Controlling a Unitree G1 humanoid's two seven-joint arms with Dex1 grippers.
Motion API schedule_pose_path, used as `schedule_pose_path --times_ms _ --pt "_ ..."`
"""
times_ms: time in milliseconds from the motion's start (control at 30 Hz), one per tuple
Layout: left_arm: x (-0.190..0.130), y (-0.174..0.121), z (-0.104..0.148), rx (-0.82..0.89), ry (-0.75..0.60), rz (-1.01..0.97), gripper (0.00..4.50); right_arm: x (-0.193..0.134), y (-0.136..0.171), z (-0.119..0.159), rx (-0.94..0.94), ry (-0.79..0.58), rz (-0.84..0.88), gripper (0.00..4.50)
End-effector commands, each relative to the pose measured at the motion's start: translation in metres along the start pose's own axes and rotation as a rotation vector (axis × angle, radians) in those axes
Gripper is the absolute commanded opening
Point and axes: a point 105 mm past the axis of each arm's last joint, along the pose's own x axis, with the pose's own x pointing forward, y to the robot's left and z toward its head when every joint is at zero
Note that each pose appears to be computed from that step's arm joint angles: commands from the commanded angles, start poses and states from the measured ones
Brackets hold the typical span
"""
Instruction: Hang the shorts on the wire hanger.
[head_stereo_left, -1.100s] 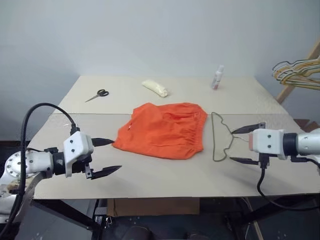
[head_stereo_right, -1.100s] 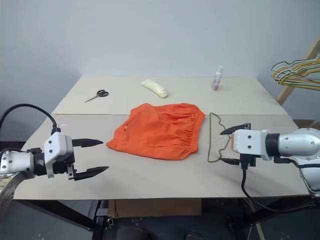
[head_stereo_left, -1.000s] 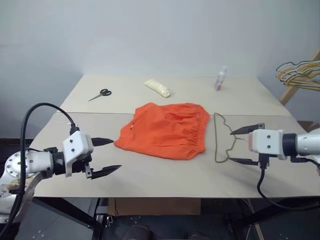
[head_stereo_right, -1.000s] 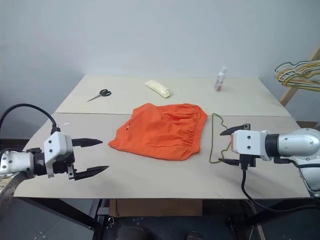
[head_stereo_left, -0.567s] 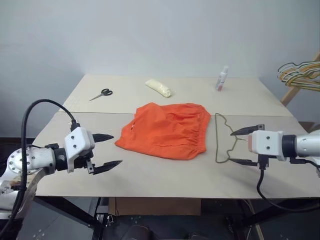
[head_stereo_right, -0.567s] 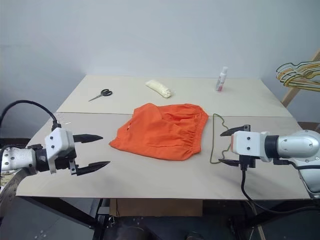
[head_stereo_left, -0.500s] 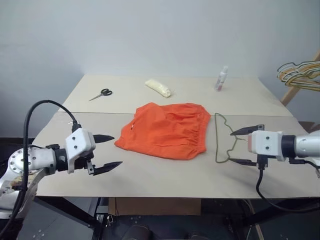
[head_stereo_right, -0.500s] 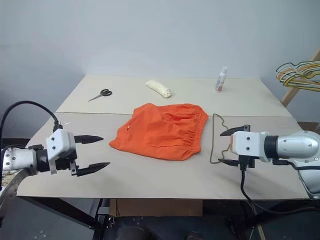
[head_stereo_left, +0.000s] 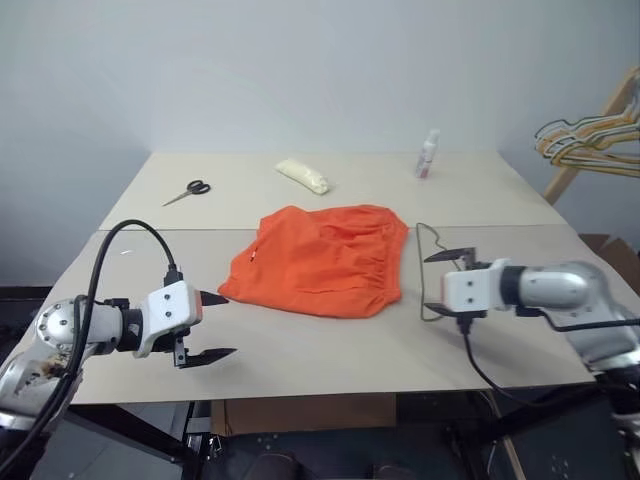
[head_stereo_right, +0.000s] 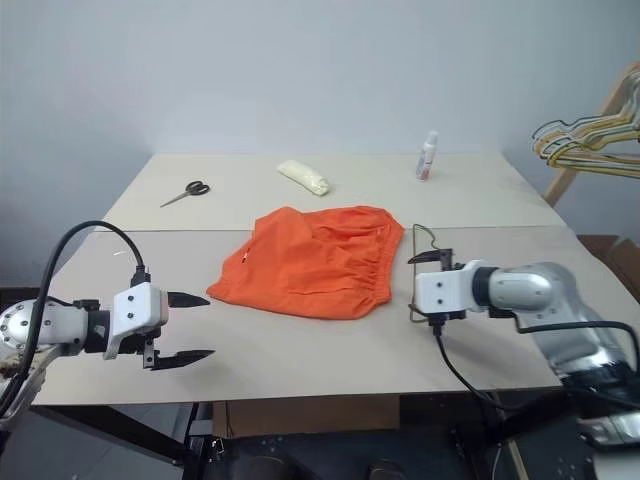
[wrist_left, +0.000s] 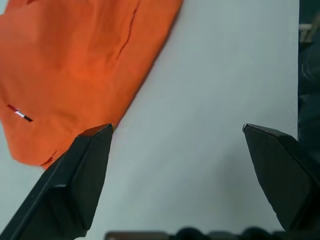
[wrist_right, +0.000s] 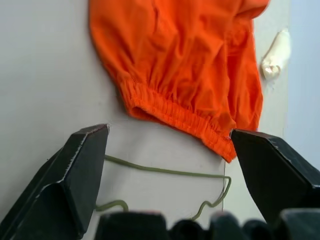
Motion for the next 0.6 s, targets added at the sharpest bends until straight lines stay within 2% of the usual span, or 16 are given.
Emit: schedule_pose_path --times_ms 33,267,300,367,500,600 --pt "-0.003 0.008 0.01 0.052 -0.009 0.014 4.5 0.016 -0.008 0.004 -0.085 -0.012 -0.026 4.48" --pt "-0.007 0.007 0.0 0.026 0.011 0.036 4.5 0.052 -0.008 -0.006 -0.132 -0.009 -0.019 4.48" --pt "-0.008 0.006 -0.002 0.017 0.015 0.041 4.5 0.054 -0.008 -0.004 -0.132 -0.025 -0.015 4.31" --pt "-0.009 0.007 -0.006 0.003 0.022 0.055 4.5 0.059 -0.006 -0.001 -0.134 -0.049 -0.002 3.89" --pt "-0.009 0.016 -0.027 0.014 0.105 0.101 4.5 0.073 -0.005 0.009 -0.146 -0.092 0.009 2.53" --pt "-0.008 0.026 -0.032 0.016 0.112 0.125 4.5 0.08 -0.005 0.009 -0.148 -0.092 0.013 1.43"
